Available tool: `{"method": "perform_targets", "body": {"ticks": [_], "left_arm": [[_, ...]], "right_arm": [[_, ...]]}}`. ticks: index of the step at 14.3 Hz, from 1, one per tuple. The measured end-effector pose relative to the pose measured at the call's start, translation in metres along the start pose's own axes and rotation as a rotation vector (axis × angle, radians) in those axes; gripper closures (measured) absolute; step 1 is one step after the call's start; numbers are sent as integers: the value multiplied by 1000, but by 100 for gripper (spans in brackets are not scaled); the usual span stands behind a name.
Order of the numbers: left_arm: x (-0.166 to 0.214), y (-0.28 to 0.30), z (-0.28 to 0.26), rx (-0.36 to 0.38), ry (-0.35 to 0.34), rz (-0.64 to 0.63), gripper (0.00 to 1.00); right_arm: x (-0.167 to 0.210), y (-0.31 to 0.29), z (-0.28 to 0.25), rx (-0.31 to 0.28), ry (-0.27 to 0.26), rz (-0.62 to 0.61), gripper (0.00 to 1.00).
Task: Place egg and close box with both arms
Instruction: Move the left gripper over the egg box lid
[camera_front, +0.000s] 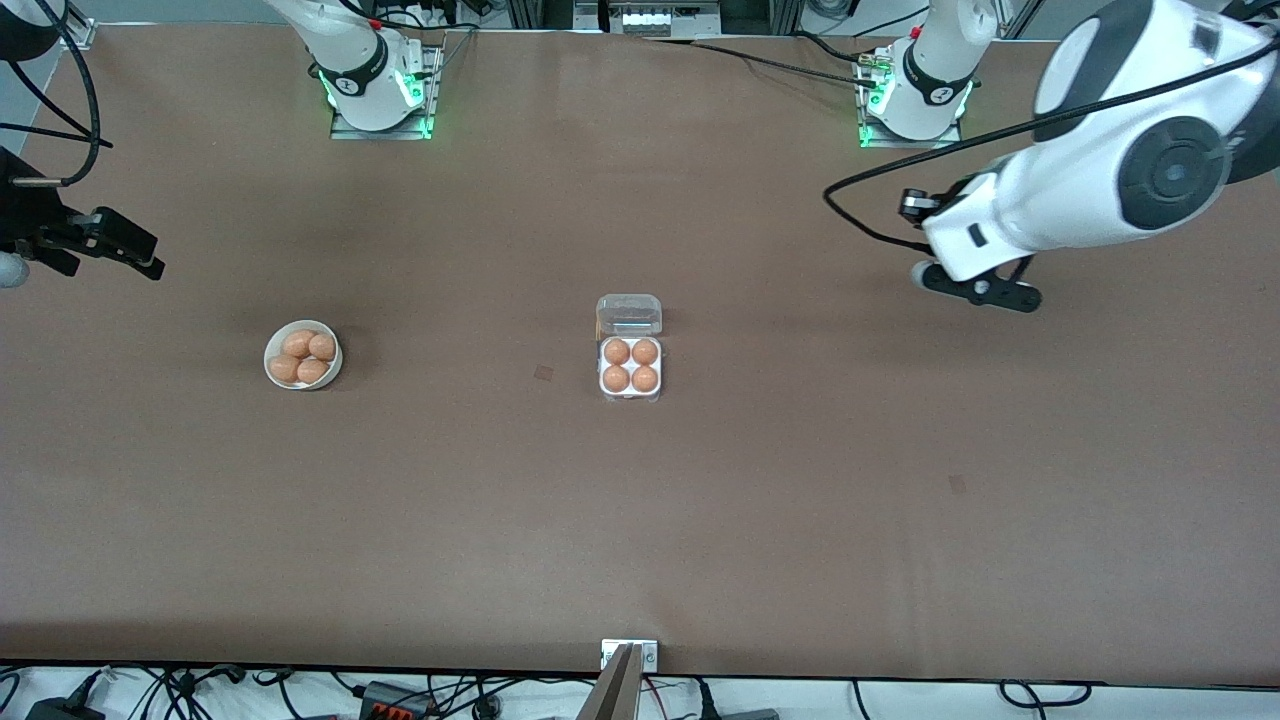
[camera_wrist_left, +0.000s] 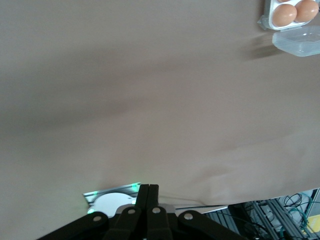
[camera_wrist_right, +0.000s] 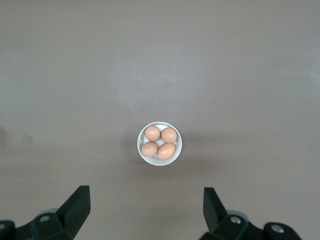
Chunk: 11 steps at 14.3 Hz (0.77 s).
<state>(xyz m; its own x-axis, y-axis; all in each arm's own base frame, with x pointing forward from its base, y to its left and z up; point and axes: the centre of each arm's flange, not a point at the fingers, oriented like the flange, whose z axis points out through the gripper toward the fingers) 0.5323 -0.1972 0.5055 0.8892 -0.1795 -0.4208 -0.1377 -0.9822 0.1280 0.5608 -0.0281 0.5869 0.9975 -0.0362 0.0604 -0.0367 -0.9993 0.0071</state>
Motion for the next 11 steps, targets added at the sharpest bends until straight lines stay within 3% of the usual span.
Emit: {"method": "perform_targets", "body": {"ticks": [6,11], "left_arm": [[-3,137,84,6,115,-47,99],[4,192,133,-33,158,-57,99]], "right_arm": [[0,-1,-4,0,6,-2,0],[-3,0,-1,-2,-24,-2,0]]}}
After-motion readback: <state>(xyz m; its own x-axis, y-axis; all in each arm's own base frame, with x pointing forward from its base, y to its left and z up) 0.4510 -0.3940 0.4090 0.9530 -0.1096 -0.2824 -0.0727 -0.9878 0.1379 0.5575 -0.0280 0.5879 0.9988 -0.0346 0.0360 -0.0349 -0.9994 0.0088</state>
